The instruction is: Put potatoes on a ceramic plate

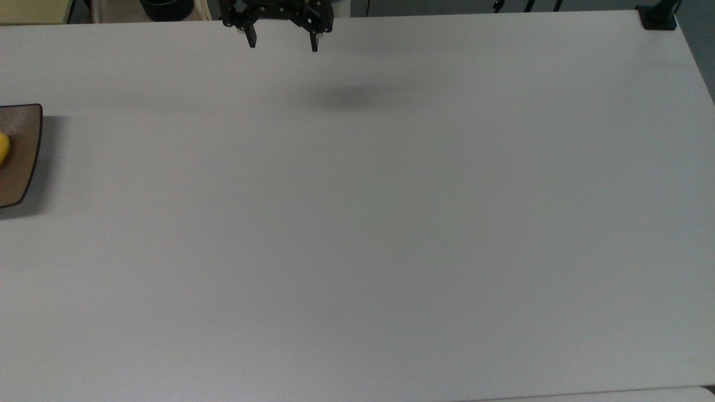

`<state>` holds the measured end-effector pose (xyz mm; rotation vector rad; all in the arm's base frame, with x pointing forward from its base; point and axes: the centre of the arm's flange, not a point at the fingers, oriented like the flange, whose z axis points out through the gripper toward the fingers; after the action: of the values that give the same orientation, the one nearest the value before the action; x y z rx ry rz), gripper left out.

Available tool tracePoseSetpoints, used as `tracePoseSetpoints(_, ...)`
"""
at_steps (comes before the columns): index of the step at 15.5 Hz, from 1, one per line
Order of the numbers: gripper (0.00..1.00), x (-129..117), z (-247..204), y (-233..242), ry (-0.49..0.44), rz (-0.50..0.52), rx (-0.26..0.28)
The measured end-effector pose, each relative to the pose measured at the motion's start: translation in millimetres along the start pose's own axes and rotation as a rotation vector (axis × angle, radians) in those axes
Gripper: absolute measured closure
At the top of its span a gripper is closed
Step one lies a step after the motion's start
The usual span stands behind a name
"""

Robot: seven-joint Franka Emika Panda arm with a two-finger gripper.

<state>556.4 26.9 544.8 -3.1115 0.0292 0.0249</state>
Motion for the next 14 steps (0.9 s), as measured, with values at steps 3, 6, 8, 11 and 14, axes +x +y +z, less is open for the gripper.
tracePoseSetpoints(3,0.00,5.1,1.6,2.6,0.022,-0.009,0.002)
tracePoseSetpoints(6,0.00,5.6,1.1,4.1,0.026,-0.013,0.002)
tracePoseSetpoints(8,0.00,5.8,0.9,5.6,0.028,-0.018,0.002)
tracePoseSetpoints(11,0.00,5.9,0.8,6.6,0.028,-0.017,0.001)
tracePoseSetpoints(14,0.00,6.3,1.3,7.0,0.029,-0.018,-0.003)
